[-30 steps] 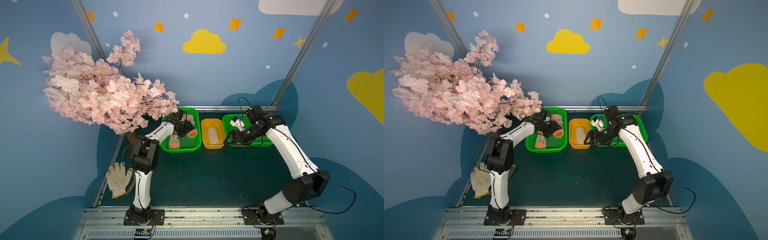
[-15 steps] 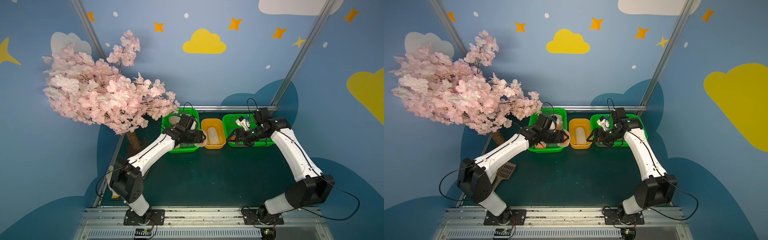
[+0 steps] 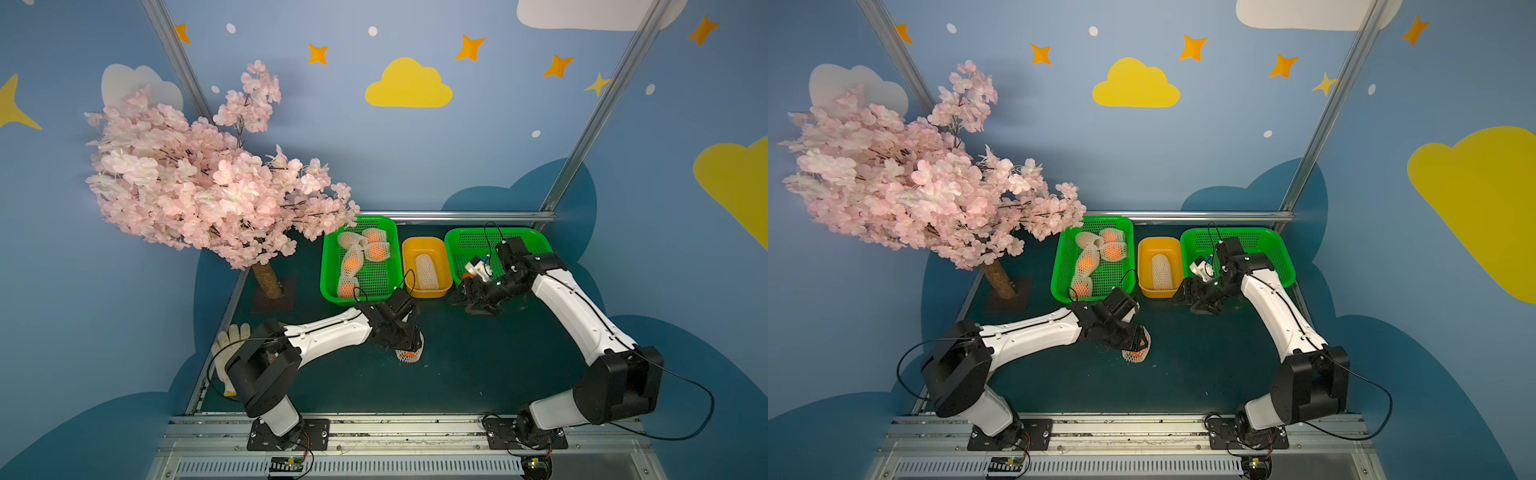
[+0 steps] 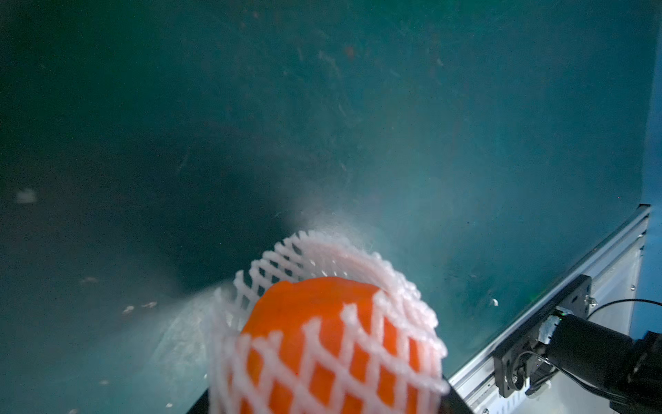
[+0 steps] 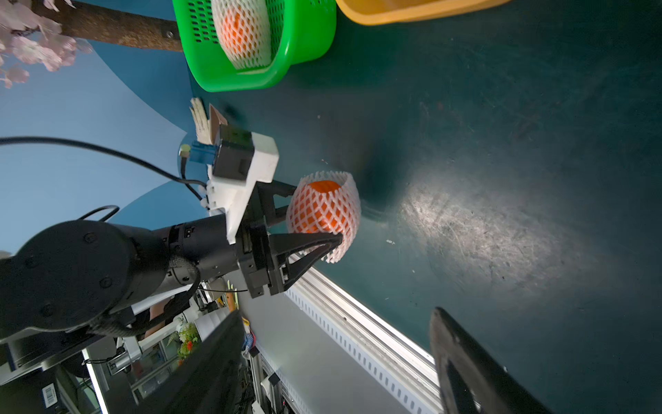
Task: Remove foam nets from oranges
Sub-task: Place the orange at the center of the board.
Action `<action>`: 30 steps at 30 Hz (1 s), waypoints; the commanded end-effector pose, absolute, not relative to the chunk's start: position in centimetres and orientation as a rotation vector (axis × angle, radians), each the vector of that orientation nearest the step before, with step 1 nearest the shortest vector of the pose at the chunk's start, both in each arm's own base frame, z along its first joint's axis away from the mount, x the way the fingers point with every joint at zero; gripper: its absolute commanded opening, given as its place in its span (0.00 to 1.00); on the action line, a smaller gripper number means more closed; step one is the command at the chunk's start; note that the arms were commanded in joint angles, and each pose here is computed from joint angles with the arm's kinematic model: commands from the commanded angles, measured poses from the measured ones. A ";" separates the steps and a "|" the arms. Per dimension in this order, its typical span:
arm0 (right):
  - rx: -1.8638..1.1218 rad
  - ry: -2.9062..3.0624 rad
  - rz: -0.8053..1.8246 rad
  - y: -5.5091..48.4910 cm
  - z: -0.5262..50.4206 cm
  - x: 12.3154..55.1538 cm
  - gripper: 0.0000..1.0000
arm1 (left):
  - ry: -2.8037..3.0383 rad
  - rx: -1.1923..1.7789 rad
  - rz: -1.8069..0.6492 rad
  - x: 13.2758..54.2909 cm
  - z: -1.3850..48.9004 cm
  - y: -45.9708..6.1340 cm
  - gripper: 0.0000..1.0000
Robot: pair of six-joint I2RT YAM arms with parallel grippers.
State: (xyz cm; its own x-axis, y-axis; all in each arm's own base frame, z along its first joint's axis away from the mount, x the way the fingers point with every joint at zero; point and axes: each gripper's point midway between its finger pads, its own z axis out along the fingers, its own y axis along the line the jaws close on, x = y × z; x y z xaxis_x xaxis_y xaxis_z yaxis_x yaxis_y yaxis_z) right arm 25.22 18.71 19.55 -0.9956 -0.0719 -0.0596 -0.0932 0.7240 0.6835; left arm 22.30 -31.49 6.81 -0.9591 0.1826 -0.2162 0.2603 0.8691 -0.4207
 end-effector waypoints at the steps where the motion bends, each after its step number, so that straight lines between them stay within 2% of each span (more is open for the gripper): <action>1: -0.132 2.892 1.206 19.6 18.7 24.8 0.80 | 2.866 0.306 -0.746 22.5 6.6 -32.6 0.66; 3: -0.112 2.909 1.229 19.8 17.7 24.5 0.80 | 2.880 0.294 -0.756 22.3 6.1 -32.7 0.72; 4: -0.097 2.917 1.245 19.9 17.3 24.4 0.80 | 2.894 0.284 -0.756 22.2 5.7 -32.6 0.78; 7: -0.065 2.938 1.281 20.2 16.1 24.0 0.80 | 2.891 0.265 -0.798 22.2 5.7 -32.5 0.89; 13: -0.054 2.946 1.321 20.4 15.3 23.7 0.80 | 2.771 0.117 -1.040 23.3 9.5 -31.0 0.99; 21: -0.032 2.936 1.456 21.6 13.8 23.8 0.80 | 2.492 0.026 -1.301 24.5 15.9 -27.8 1.00; 30: -0.155 2.946 1.514 24.0 12.1 24.2 0.80 | 2.369 0.021 -1.464 24.5 17.5 -24.7 0.97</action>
State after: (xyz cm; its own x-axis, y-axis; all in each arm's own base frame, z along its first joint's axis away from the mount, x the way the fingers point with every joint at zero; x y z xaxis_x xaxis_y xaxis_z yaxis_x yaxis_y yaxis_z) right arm 23.99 22.81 12.29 -0.9848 -0.1164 0.1286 0.0321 0.6064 0.7945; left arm 25.03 -24.60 16.18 -0.9341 -0.1986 -0.2965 0.1490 0.5380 -0.8297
